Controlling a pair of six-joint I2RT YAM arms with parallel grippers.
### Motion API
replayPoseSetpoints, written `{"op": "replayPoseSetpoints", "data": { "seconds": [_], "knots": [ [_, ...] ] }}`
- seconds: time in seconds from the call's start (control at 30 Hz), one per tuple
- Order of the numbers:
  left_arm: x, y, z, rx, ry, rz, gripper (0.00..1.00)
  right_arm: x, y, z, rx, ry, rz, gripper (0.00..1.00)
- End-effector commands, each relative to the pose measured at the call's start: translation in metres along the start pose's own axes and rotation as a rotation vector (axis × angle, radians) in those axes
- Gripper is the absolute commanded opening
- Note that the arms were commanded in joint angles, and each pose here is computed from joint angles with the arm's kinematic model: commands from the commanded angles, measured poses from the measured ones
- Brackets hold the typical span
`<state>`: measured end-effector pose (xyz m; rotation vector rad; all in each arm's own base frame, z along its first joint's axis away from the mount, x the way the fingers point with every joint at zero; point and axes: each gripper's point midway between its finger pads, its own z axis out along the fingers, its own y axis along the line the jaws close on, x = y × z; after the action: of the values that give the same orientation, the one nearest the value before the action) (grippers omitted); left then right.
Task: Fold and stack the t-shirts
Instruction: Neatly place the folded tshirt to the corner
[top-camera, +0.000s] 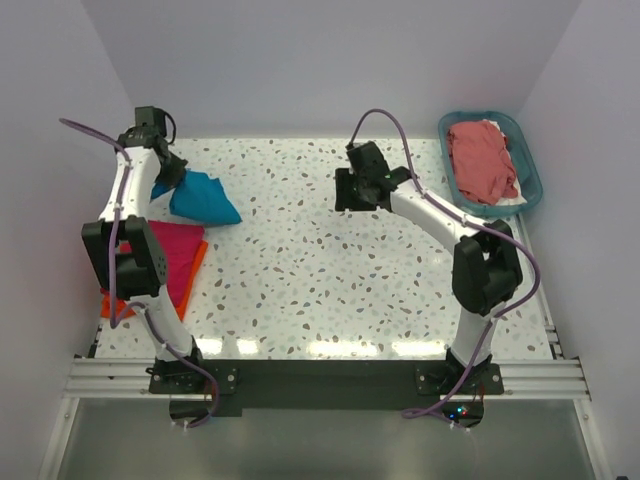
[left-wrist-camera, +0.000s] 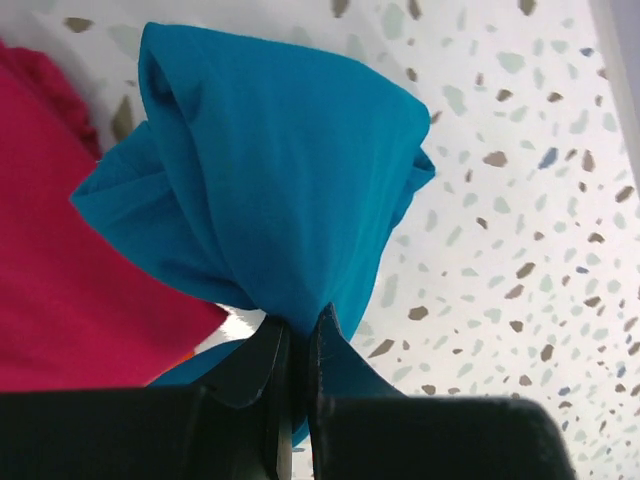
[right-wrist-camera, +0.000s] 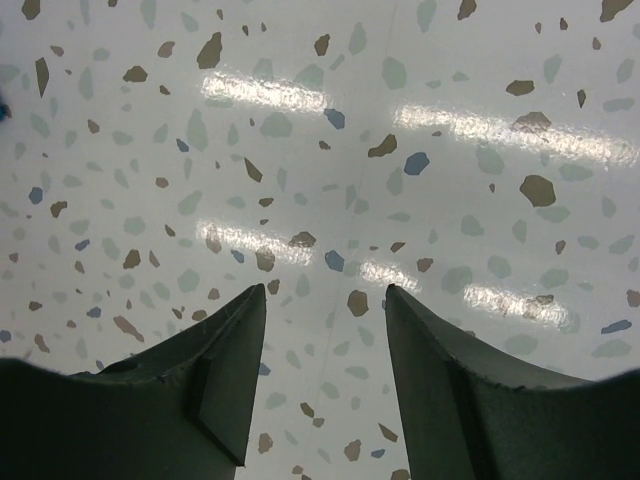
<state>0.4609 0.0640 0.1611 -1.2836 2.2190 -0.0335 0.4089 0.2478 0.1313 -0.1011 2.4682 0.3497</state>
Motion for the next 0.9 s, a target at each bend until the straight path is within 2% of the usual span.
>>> {"op": "replayPoseSetpoints", "data": {
  "seconds": [0.0, 0.4, 0.87],
  "knots": [
    [-0.026, 0.021, -0.033, -0.047, -0.055, -0.046, 0.00, -0.018, 0.013, -0.024, -0.039, -0.068, 0.002, 0.54],
    [-0.060, 0.059, -0.067, -0.064, -0.133, -0.108, 0.00, -0.014, 0.027, -0.031, -0.062, -0.069, -0.021, 0.54],
    [-0.064, 0.079, -0.088, -0.057, -0.169, -0.117, 0.00, -0.013, 0.032, -0.045, -0.062, -0.083, -0.036, 0.52]
  ]
}}
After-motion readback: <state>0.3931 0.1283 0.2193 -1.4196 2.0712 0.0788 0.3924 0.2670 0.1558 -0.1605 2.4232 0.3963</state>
